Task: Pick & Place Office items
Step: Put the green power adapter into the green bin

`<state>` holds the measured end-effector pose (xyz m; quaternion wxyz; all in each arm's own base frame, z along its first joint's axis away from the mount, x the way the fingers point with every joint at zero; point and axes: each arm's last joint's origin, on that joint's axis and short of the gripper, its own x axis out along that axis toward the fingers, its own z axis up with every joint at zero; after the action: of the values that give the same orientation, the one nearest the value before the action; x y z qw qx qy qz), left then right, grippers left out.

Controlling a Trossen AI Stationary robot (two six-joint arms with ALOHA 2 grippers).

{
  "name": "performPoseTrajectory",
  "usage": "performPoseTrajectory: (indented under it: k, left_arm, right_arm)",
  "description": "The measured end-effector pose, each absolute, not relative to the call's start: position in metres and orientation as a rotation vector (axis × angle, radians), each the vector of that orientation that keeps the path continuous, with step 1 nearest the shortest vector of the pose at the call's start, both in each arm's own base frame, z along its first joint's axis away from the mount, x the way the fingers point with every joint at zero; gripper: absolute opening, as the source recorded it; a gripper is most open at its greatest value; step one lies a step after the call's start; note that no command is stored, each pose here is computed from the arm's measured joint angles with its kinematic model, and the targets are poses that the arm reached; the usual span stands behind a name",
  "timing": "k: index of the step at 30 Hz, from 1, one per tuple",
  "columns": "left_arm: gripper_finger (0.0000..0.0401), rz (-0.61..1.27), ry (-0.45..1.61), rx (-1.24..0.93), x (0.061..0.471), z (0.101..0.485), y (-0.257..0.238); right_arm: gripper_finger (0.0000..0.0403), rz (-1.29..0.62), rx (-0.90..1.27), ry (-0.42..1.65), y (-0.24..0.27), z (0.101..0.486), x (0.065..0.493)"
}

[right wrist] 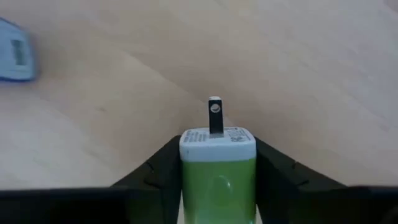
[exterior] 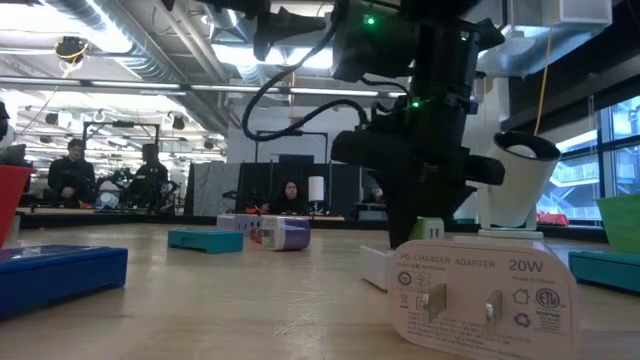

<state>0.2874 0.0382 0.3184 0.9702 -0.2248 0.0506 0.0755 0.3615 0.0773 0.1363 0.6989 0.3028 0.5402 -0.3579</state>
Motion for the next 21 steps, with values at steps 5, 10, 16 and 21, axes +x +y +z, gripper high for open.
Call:
performPoseTrajectory:
  k: [5,10,16,21]
  left_arm:
    - [0.0212,0.167,0.099,-0.43,0.287,0.319,0.039]
    - [0.0212,0.149,0.105,-0.432,0.287,0.318,0.038]
    - [0.0212,0.145,0.105,-0.432,0.287,0.318,0.038]
    - [0.0212,0.185,0.058,-0.43,0.278,0.328,0.049]
  right_arm:
    - [0.0147,-0.783,0.703,1.167,0.074,0.145,0.371]
    - [0.0156,-0.745,0.664,1.108,0.064,0.162,0.385]
    - [0.0157,-0.715,0.568,1.018,0.047,0.189,0.4]
    - [0.0148,-0.683,0.493,0.946,0.04,0.223,0.392]
